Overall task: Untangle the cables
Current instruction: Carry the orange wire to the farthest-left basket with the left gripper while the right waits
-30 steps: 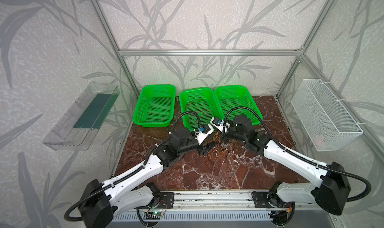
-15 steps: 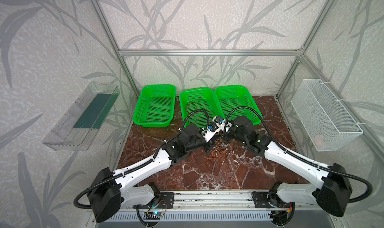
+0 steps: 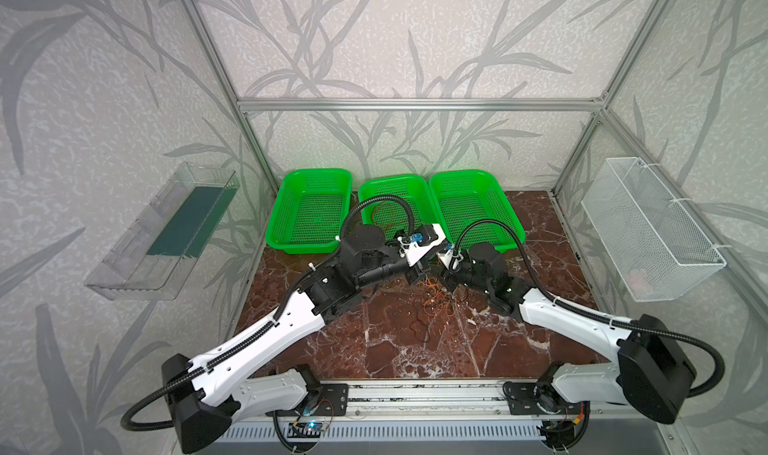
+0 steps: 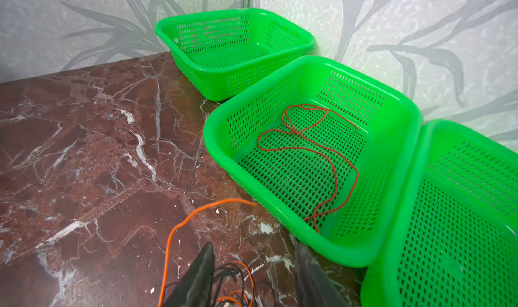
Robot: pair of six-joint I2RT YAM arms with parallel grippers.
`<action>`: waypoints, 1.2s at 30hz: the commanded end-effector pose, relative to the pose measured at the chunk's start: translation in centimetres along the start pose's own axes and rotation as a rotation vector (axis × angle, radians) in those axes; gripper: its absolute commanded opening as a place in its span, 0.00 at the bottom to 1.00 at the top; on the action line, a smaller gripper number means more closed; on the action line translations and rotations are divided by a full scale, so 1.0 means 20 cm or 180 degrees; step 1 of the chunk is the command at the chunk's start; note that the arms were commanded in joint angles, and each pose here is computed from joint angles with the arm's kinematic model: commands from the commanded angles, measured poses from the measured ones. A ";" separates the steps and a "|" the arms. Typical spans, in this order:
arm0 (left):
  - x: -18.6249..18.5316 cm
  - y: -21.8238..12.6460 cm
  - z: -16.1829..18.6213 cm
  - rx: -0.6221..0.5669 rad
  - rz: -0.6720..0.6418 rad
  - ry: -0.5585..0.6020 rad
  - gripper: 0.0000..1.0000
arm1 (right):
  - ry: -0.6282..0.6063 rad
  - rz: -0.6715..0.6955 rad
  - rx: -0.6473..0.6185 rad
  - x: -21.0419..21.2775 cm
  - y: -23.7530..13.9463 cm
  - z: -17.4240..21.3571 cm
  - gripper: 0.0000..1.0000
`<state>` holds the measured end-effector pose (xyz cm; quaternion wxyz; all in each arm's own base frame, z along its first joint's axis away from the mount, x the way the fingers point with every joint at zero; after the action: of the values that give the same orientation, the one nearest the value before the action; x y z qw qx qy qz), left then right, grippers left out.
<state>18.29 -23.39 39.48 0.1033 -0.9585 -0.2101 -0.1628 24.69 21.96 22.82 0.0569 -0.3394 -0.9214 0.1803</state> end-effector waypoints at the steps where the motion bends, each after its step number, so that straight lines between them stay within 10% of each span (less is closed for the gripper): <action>1: 0.01 -0.02 -0.07 -0.0037 0.0129 0.0192 0.00 | 0.0096 -0.0020 -0.0139 -0.01 0.04 -0.04 0.43; 19: 0.29 -0.30 -0.51 -0.0248 -0.0532 0.0872 0.00 | 0.0475 0.0263 0.0307 -0.09 0.11 0.20 0.40; 36: 0.61 -0.36 -0.38 -0.0045 -0.1243 0.0698 0.00 | 0.0479 0.0173 0.0398 -0.08 0.07 0.21 0.45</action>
<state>22.62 -15.26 51.67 0.0943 -0.8861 -0.3561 -0.2814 26.21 20.96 17.75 0.1464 -0.3855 -0.8840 0.2202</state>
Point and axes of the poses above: each gripper's point midway between its finger pads, its own y axis out along the fingers, its own x axis along the line the jaws close on, z = x × y, the point moved 10 cm from there along -y, back along the fingers, and after that the axes turned 5 degrees about y, right-handed, at the moved point
